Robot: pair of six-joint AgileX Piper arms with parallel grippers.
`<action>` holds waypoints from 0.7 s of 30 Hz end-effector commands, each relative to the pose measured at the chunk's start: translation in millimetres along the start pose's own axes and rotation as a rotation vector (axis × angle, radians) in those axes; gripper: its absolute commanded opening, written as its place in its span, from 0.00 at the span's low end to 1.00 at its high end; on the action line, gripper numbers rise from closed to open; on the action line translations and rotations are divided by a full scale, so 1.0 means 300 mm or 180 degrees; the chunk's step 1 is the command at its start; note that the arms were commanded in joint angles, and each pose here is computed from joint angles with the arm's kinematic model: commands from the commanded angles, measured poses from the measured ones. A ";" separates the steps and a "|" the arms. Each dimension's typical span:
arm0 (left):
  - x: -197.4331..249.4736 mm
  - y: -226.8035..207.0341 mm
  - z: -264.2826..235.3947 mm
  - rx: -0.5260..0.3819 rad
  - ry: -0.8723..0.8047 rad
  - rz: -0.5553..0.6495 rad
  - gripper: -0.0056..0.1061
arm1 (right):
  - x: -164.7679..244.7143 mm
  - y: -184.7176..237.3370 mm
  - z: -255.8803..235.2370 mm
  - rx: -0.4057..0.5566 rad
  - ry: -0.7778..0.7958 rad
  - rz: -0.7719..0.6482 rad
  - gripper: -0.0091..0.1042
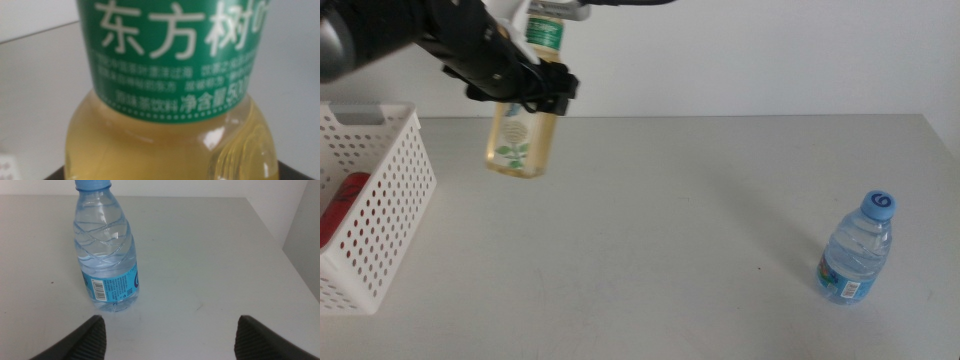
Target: Use arms to grab the bottles and put them into the dustbin to the left of the table.
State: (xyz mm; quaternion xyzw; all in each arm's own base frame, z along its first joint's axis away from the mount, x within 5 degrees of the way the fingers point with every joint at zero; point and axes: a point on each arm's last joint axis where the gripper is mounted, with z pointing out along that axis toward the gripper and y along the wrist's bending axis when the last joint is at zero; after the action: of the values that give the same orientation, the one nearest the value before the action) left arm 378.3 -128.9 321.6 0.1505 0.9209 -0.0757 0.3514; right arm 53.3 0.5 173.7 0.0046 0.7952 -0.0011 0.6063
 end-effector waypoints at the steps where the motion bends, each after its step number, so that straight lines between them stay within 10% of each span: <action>1: -0.082 0.075 -0.186 -0.0104 -0.0220 0.0136 0.22 | -0.034 -0.002 -0.010 0.0024 -0.0327 -0.0036 0.66; 21: 0.065 0.654 -0.372 -0.0907 0.0735 -0.0750 0.22 | -0.034 -0.002 -0.010 0.0024 -0.0327 -0.0036 0.66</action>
State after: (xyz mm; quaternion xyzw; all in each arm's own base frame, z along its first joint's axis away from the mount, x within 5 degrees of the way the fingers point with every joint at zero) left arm 367.1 89.8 365.6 0.0002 0.9763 0.0339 0.2139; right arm 53.3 0.5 173.7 0.0046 0.7952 -0.0011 0.6063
